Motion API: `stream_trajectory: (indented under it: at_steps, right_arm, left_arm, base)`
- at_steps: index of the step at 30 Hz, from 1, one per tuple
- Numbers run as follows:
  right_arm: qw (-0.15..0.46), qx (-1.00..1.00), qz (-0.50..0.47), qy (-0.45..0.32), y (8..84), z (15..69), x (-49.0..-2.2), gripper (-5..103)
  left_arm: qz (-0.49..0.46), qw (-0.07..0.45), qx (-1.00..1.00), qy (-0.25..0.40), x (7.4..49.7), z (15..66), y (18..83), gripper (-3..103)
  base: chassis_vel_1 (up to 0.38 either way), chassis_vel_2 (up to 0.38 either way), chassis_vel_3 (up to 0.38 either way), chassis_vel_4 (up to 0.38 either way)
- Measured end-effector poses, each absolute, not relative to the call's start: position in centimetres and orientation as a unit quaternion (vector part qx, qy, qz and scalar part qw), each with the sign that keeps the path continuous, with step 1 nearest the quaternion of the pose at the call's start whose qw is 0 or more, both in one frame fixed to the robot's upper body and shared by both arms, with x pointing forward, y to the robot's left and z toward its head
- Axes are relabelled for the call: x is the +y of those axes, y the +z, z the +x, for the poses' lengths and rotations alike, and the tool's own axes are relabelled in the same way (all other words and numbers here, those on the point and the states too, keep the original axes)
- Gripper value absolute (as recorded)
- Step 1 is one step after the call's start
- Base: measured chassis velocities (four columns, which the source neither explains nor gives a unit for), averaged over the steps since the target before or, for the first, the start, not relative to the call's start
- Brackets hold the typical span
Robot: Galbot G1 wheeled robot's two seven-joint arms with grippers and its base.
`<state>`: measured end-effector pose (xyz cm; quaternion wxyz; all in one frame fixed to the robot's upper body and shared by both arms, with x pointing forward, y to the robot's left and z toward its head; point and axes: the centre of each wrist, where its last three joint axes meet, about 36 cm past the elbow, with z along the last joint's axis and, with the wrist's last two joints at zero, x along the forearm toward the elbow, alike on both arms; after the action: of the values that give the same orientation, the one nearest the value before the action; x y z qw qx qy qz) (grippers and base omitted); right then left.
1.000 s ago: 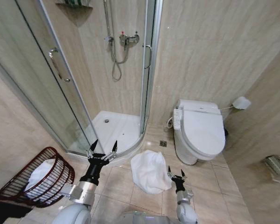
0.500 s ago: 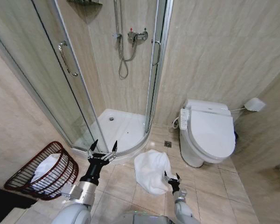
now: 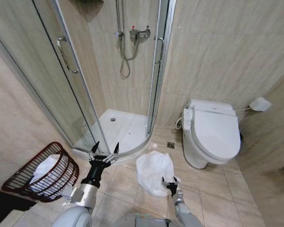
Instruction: Discard the used towel into the hamper.
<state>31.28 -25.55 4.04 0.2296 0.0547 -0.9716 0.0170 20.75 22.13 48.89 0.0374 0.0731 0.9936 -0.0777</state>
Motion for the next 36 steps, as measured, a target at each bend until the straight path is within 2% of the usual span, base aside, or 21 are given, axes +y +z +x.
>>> stream_trajectory:
  at_steps: [3, 8, 21, 29, 36]
  right_arm:
    - [0.231, -0.969, 0.067, 0.061, 4.1, 32.3, -24.9, 100]
    - [0.24, -0.964, 0.079, 0.08, 4.2, 32.9, -24.4, 100]
    - [0.306, -0.948, 0.076, 0.048, 4.5, 34.8, -25.8, 100]
    - [0.359, -0.932, 0.044, 0.027, 4.4, 34.6, -28.5, 100]
    - [0.367, -0.929, 0.052, 0.009, 4.5, 34.8, -28.8, 101]
  left_arm:
    - [0.073, 0.037, 0.994, -0.078, 22.1, 20.7, 48.9, 100]
    - [0.073, 0.037, 0.994, -0.078, 22.1, 20.7, 48.9, 100]
    - [0.073, 0.037, 0.994, -0.078, 22.1, 20.7, 48.9, 100]
    - [0.073, 0.037, 0.994, -0.078, 22.1, 20.7, 48.9, 100]
    - [0.073, 0.037, 0.994, -0.078, 22.1, 20.7, 48.9, 100]
  base:
    - [0.0, 0.0, 0.0, 0.0]
    - [0.0, 0.0, 0.0, 0.0]
    - [0.0, 0.0, 0.0, 0.0]
    - [0.0, 0.0, 0.0, 0.0]
    - [0.0, 0.0, 0.0, 0.0]
